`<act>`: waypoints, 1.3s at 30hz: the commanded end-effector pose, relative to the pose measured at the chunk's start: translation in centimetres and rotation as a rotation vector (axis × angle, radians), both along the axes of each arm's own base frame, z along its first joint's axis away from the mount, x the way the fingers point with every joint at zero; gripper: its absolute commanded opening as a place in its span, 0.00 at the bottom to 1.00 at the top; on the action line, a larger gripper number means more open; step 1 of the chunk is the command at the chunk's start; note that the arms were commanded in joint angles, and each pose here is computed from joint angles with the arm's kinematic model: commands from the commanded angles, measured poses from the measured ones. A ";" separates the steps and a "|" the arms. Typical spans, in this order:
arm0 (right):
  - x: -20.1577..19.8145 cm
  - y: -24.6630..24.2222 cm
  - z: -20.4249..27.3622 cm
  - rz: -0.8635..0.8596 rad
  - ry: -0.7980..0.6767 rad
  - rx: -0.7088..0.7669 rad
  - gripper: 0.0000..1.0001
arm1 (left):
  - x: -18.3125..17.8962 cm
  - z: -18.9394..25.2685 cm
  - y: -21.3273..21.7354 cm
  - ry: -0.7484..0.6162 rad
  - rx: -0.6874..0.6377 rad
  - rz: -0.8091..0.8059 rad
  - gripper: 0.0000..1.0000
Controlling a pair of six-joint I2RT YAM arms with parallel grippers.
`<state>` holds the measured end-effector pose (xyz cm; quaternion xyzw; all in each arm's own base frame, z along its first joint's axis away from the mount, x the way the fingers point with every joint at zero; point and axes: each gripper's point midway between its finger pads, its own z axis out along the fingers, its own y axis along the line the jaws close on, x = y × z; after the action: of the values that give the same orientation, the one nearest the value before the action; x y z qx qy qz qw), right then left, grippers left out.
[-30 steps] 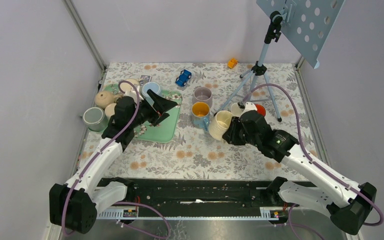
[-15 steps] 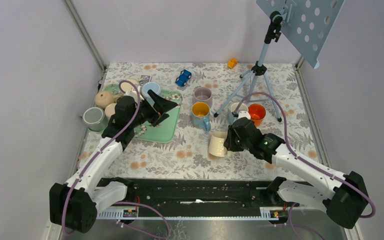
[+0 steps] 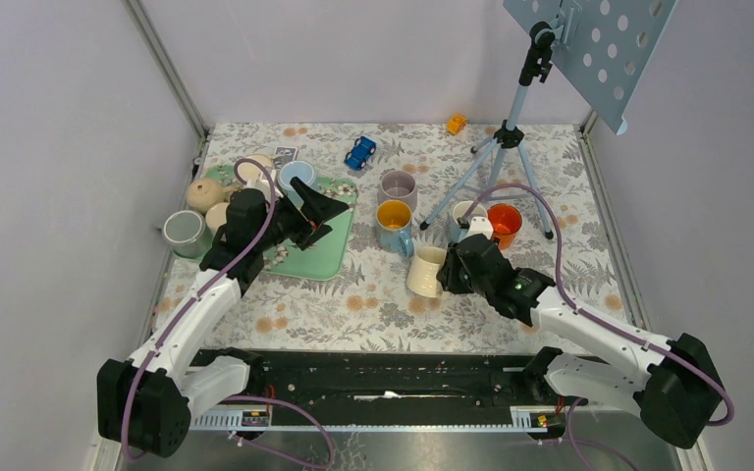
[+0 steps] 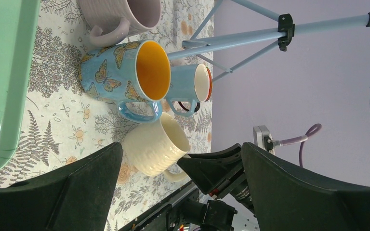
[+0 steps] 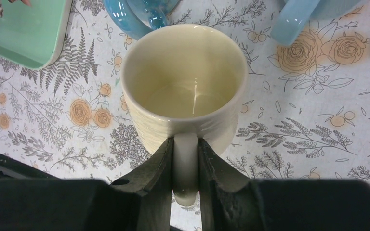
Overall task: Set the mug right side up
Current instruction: Place the cup at the center of the board.
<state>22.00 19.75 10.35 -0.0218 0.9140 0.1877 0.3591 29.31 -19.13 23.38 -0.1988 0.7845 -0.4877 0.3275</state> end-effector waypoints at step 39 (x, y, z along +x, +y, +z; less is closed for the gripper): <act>3.1 -0.7 -3.7 -0.029 -0.078 -0.172 0.04 | -0.5 0.9 -0.1 -0.043 0.010 -0.026 0.98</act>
<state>24.86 18.96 7.65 -0.0392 0.9087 0.1108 0.4006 29.17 -19.07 23.05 -0.1975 0.7888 -0.4830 0.3248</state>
